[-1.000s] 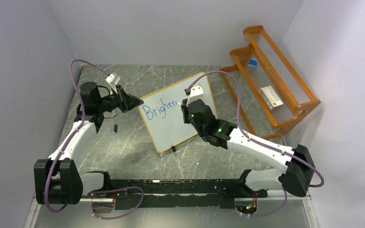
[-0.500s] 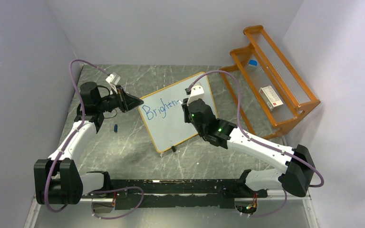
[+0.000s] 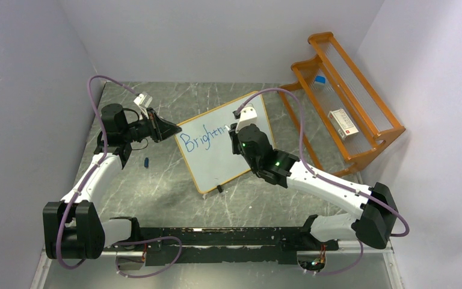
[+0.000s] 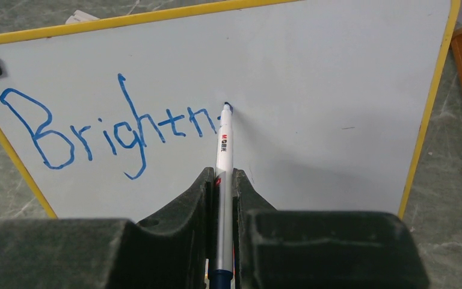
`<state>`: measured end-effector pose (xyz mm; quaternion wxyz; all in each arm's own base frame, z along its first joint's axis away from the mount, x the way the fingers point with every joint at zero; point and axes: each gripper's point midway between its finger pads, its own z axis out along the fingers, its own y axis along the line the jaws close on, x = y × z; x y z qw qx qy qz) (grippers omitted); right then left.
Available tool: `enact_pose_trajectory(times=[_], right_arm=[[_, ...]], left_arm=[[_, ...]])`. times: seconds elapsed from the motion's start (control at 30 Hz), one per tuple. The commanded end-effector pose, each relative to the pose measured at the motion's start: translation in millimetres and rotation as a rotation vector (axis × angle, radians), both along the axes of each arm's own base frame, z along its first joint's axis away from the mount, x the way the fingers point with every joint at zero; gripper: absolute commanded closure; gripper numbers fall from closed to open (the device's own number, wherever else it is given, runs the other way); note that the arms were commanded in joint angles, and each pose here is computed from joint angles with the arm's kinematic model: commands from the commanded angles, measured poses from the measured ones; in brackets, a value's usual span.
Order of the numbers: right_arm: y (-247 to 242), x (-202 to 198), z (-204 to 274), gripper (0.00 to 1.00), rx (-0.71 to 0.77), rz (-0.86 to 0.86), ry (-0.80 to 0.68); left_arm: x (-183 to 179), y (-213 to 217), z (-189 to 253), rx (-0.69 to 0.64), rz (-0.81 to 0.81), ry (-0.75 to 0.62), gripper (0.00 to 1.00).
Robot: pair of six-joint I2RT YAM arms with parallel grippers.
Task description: Write a sentence on the whiteboard
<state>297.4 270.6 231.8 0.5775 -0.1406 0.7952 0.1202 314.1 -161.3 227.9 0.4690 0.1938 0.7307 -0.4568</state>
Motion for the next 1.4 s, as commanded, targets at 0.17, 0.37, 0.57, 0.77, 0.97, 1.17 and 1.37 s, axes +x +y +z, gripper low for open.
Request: enact_pose_trajectory(times=[0.17, 0.37, 0.57, 0.77, 0.97, 1.17, 1.37], right_arm=[[11, 4, 15, 1.00, 0.031, 0.039, -0.019], [8, -1, 9, 1.00, 0.021, 0.039, 0.001], [2, -6, 0, 1.00, 0.011, 0.030, 0.023], [-2, -11, -9, 1.00, 0.002, 0.029, 0.043], [-7, -13, -13, 1.00, -0.011, 0.018, 0.051], [-14, -10, -15, 1.00, -0.030, -0.016, 0.045], [-18, -7, -12, 1.00, -0.024, -0.043, 0.026]], left_arm=[[-7, -2, -41, 0.053, 0.002, 0.131, 0.95], [-7, -2, -42, 0.054, 0.004, 0.134, 0.95], [-7, -2, -42, 0.055, 0.005, 0.133, 0.95], [-7, -2, -42, 0.056, 0.007, 0.133, 0.95], [-7, -2, -42, 0.057, 0.006, 0.132, 0.95], [-7, -2, -42, 0.057, 0.006, 0.134, 0.95], [-7, -2, -42, 0.056, 0.004, 0.133, 0.95]])
